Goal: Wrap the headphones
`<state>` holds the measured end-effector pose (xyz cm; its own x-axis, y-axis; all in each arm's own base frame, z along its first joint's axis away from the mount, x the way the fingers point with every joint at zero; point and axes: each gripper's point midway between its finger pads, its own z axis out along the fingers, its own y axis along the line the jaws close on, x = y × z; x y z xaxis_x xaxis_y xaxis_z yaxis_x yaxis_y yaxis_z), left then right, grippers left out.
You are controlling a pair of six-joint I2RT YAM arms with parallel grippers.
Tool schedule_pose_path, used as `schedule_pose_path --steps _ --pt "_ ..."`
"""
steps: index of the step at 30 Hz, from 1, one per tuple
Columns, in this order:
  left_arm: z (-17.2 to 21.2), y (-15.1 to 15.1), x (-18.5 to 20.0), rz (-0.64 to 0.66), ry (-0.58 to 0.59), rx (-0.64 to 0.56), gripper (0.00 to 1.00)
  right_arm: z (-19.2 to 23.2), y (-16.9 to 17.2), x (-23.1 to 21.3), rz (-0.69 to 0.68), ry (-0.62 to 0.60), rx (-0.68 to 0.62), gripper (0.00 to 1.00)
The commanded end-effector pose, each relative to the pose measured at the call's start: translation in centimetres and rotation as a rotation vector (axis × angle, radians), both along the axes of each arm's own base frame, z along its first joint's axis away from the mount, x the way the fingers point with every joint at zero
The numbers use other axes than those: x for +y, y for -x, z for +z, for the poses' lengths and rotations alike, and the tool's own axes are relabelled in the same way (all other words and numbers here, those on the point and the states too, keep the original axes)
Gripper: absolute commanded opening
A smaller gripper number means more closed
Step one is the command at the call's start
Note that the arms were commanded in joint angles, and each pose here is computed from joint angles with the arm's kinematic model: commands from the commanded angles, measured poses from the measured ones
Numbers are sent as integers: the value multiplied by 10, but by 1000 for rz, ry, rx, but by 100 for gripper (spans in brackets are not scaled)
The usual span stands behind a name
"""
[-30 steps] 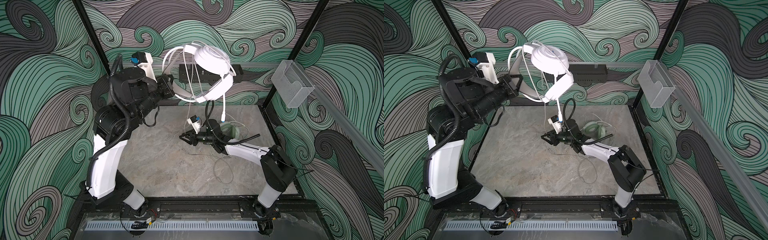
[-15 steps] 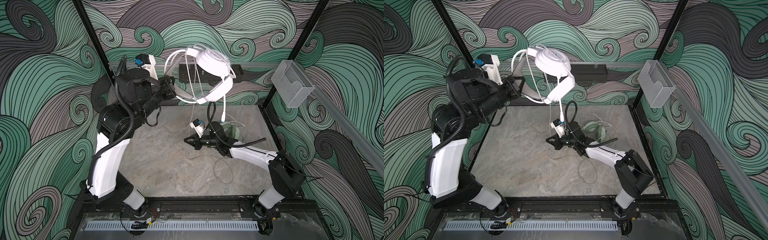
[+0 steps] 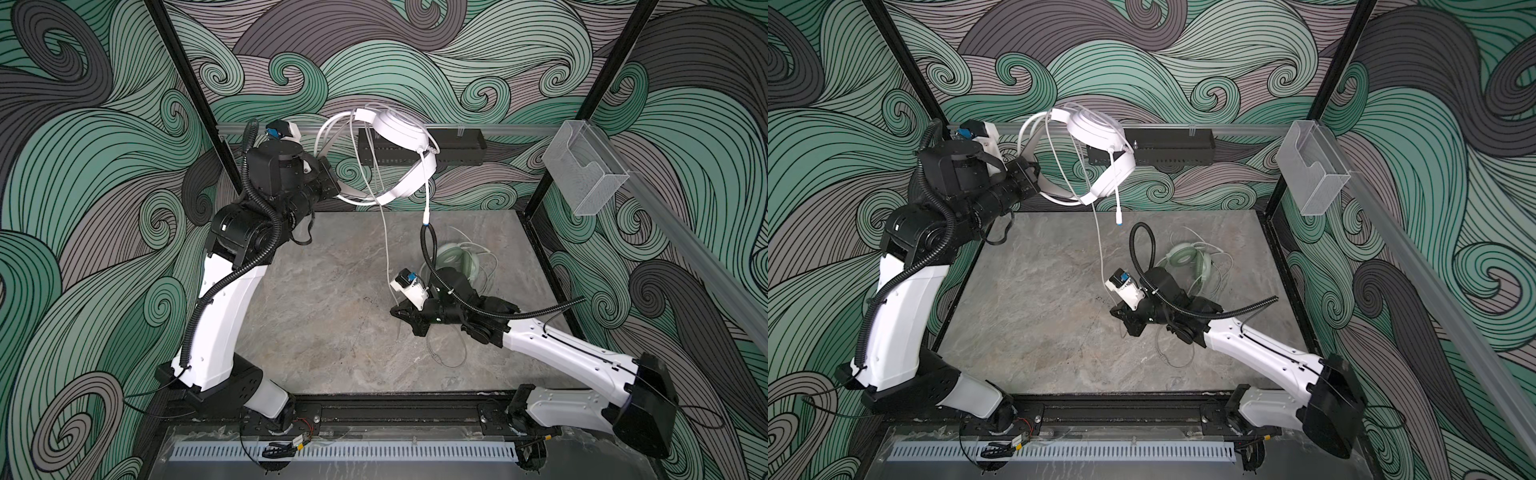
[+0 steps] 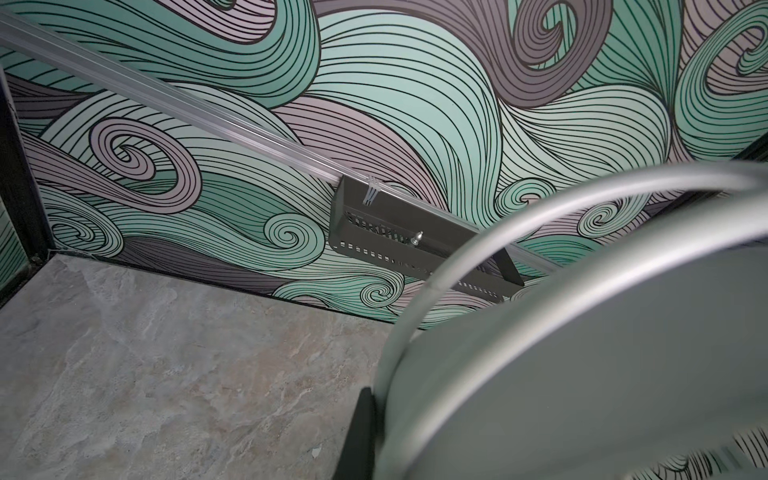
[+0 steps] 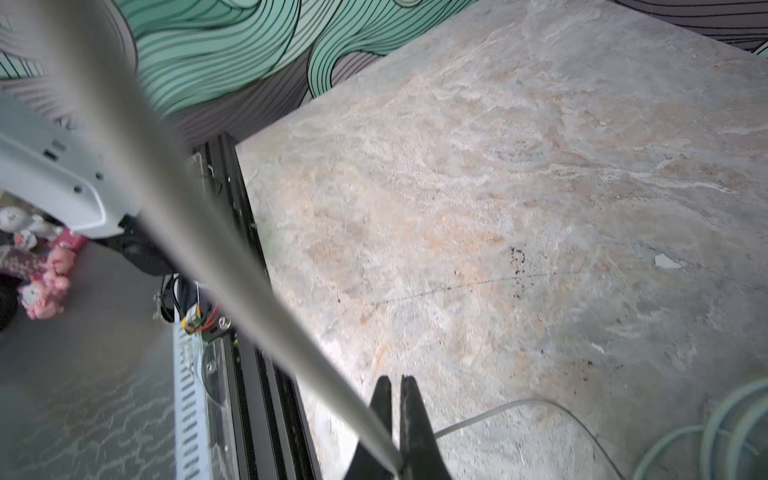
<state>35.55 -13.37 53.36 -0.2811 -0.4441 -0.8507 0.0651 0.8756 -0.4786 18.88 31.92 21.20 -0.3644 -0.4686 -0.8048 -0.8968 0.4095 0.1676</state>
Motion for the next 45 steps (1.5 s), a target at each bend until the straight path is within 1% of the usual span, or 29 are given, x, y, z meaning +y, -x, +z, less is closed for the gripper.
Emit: schedule_pose_path --steps 1,4,9,12,15,20,23,27,30,33,35,36,39,45 --pt "28 2 8 26 96 -96 0 -18 15 -25 -9 148 -26 0" --pt "14 -10 11 69 61 -76 0 -15 29 -31 3 198 -38 0" --pt "-9 -32 15 142 -13 -50 0 -2 52 -33 50 223 -80 0" --pt "-22 -43 17 178 -45 -33 0 5 60 -33 74 249 -107 0" --pt "-43 -55 20 222 -107 0 0 12 64 -31 87 287 -140 0" --pt "-85 -72 23 276 -267 58 0 36 64 -25 100 313 -193 0" --pt "-105 -73 24 298 -393 66 0 51 60 -23 89 313 -210 0" --pt "-126 -70 18 297 -590 56 0 68 55 -21 79 324 -231 0" --pt "-141 -65 11 265 -700 43 0 79 53 -17 86 334 -242 0" --pt "-152 -56 4 207 -759 35 0 87 48 -16 80 351 -268 0" --pt "-163 -52 -6 130 -791 39 0 92 43 -17 70 357 -287 0" --pt "-156 -41 -7 92 -791 13 0 94 40 -19 63 360 -295 0" --pt "-167 -28 -25 -56 -841 12 0 101 31 -24 48 368 -323 0" --pt "-187 5 -52 -315 -916 -3 0 112 10 -38 27 459 -439 0"
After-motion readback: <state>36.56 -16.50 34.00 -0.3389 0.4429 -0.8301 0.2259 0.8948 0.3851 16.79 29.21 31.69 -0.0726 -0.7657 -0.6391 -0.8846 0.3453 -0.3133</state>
